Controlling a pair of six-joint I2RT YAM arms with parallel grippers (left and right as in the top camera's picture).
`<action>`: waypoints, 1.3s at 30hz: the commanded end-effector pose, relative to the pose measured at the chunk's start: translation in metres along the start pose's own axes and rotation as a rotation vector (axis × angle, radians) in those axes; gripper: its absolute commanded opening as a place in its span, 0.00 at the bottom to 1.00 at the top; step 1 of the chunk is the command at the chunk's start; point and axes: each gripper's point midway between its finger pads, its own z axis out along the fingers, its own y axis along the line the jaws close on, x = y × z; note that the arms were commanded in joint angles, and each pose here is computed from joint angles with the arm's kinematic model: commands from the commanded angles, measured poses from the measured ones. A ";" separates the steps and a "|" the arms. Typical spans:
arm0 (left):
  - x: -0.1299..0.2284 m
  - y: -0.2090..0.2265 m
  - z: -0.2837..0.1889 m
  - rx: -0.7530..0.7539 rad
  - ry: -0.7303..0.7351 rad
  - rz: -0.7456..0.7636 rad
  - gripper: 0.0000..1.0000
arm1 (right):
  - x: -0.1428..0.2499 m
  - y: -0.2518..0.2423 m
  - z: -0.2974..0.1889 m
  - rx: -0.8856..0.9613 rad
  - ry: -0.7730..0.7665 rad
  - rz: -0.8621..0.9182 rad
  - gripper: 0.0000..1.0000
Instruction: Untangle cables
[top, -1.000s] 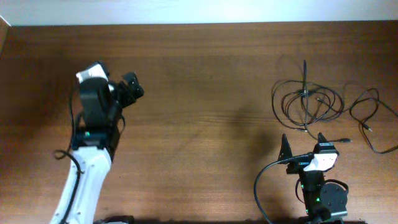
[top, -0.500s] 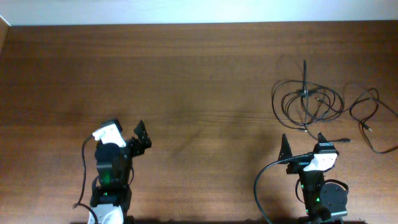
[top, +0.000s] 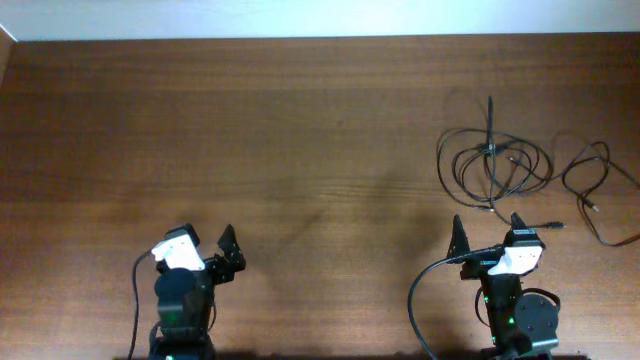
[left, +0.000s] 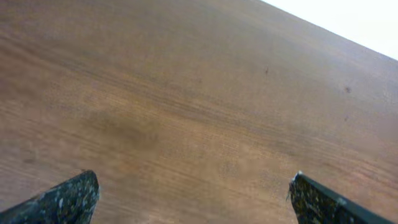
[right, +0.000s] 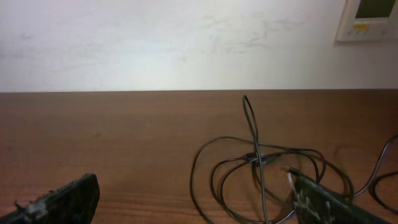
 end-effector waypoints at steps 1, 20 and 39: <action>-0.028 -0.010 -0.012 0.044 -0.137 0.056 0.99 | 0.002 -0.002 0.000 0.007 0.004 0.003 0.98; -0.068 -0.026 -0.037 0.115 -0.342 0.075 0.99 | 0.002 -0.002 0.000 0.007 0.004 0.003 0.98; -0.068 -0.026 -0.037 0.115 -0.342 0.075 0.99 | 0.002 -0.002 0.000 0.007 0.004 0.003 0.98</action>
